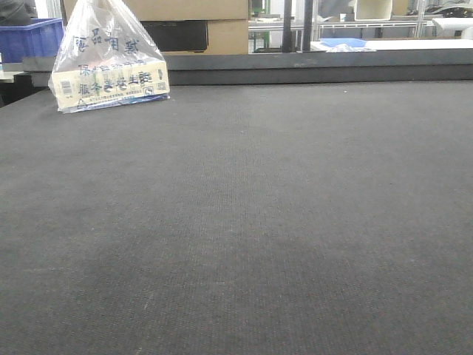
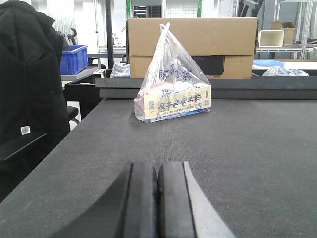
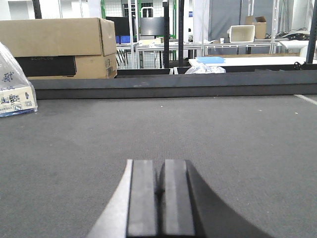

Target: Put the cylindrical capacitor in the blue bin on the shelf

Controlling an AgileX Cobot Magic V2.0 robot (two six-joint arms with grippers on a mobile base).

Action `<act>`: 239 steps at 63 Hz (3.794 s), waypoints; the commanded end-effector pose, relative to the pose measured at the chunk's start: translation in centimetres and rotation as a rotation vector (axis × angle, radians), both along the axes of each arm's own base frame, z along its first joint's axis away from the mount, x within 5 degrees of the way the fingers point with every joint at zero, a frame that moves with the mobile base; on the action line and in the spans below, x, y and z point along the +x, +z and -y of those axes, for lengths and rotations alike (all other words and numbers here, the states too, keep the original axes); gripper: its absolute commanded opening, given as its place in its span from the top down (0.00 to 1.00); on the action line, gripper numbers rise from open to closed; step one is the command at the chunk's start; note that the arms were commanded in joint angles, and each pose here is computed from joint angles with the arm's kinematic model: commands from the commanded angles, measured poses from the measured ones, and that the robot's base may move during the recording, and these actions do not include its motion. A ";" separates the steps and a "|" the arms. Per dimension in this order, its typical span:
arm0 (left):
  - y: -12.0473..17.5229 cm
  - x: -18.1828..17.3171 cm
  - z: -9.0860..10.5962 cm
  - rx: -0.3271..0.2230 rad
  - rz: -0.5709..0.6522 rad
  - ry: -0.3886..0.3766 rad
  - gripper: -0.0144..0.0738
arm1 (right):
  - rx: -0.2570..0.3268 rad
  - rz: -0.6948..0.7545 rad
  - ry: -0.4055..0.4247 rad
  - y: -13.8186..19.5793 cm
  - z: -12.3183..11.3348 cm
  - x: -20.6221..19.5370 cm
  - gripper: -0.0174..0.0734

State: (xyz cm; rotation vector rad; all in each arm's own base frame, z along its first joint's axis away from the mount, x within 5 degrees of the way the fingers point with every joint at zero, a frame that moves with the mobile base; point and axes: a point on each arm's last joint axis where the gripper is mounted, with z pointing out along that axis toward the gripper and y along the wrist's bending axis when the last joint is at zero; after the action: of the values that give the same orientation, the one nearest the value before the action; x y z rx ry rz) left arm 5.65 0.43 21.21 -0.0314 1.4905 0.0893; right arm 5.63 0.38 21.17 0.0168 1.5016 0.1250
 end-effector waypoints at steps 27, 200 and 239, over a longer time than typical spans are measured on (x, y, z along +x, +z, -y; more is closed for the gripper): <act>0.3 -0.1 0.0 0.004 0.023 0.002 0.96 | 0.002 0.025 0.003 0.2 0.0 0.0 0.99; 13.4 20.3 -1.9 -0.034 -1.072 0.021 0.96 | -0.126 -1.481 0.032 1.0 -1.5 20.7 0.41; 13.3 20.2 -1.8 -0.046 -1.087 0.016 0.96 | -0.130 -1.408 0.028 0.5 -1.5 21.1 0.45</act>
State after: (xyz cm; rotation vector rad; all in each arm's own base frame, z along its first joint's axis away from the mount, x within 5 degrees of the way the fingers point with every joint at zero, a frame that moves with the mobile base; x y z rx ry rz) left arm 25.89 2.35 34.09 -0.0152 2.5939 0.1081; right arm 26.76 2.05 21.61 -0.0150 2.9177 0.0390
